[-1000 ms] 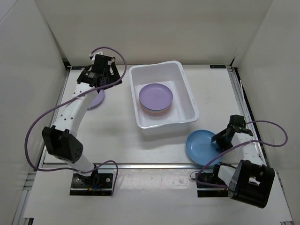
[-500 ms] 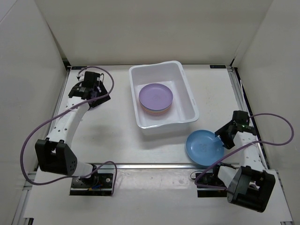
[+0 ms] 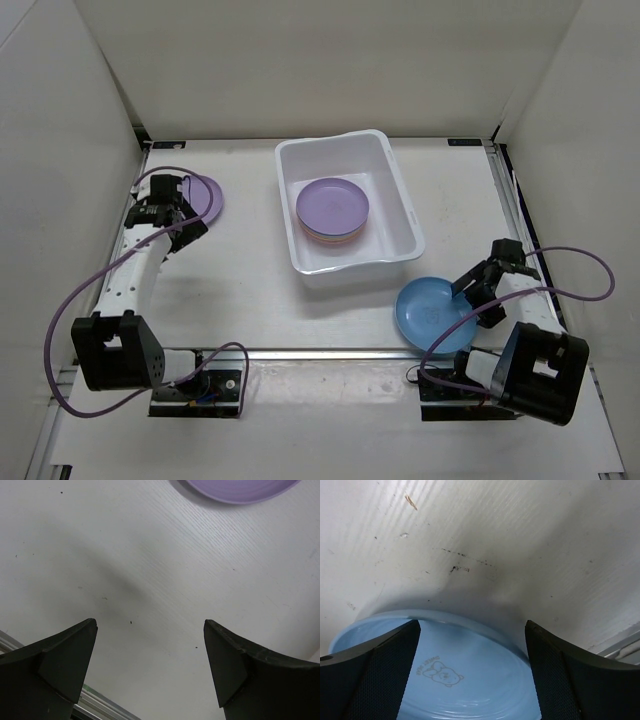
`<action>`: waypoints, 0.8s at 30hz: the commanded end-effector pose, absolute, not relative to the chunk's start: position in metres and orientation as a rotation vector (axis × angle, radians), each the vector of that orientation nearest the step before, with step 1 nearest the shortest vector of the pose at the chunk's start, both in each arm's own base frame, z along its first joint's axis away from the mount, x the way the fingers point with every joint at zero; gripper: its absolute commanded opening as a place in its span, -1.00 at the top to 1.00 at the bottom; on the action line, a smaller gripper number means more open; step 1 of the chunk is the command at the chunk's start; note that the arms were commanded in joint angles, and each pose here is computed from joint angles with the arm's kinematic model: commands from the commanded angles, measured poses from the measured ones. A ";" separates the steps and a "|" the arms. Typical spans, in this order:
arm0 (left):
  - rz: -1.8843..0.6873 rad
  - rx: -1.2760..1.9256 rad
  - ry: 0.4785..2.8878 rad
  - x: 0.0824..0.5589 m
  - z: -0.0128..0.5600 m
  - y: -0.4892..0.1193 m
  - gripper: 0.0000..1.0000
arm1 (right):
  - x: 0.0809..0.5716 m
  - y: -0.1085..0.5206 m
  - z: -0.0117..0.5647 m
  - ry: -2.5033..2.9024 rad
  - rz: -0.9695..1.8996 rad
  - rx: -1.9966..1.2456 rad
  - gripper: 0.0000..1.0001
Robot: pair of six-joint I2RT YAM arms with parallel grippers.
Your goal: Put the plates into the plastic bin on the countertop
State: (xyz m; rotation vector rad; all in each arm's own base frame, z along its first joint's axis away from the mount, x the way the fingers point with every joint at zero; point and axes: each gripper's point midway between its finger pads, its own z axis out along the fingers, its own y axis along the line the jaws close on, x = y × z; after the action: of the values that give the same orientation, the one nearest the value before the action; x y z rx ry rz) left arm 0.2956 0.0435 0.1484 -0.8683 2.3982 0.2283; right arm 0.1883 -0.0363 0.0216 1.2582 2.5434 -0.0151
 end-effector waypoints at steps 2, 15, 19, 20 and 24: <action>0.200 -0.848 2.349 0.303 0.166 0.046 -0.99 | 0.198 -0.029 0.017 2.538 0.056 1.217 -0.74; 0.274 -0.824 2.375 0.303 0.172 0.053 -0.99 | 0.199 -0.011 0.008 2.541 0.196 1.207 0.17; 0.279 -0.814 2.371 0.303 0.177 0.054 -0.99 | 0.211 -0.024 0.028 2.452 0.146 1.162 0.44; 0.280 -0.812 2.370 0.303 0.178 0.055 -0.99 | 0.216 -0.027 0.039 2.411 0.140 1.146 0.53; 0.286 -0.817 2.364 0.302 0.179 0.056 -0.99 | 0.223 -0.047 0.076 2.335 0.025 1.117 0.82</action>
State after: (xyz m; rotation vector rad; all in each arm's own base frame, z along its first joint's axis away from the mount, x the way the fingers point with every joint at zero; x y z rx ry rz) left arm 0.3004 0.0502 0.1642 -0.8193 2.4044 0.2698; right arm 0.2088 -0.0254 0.0413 1.1273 2.4412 0.1339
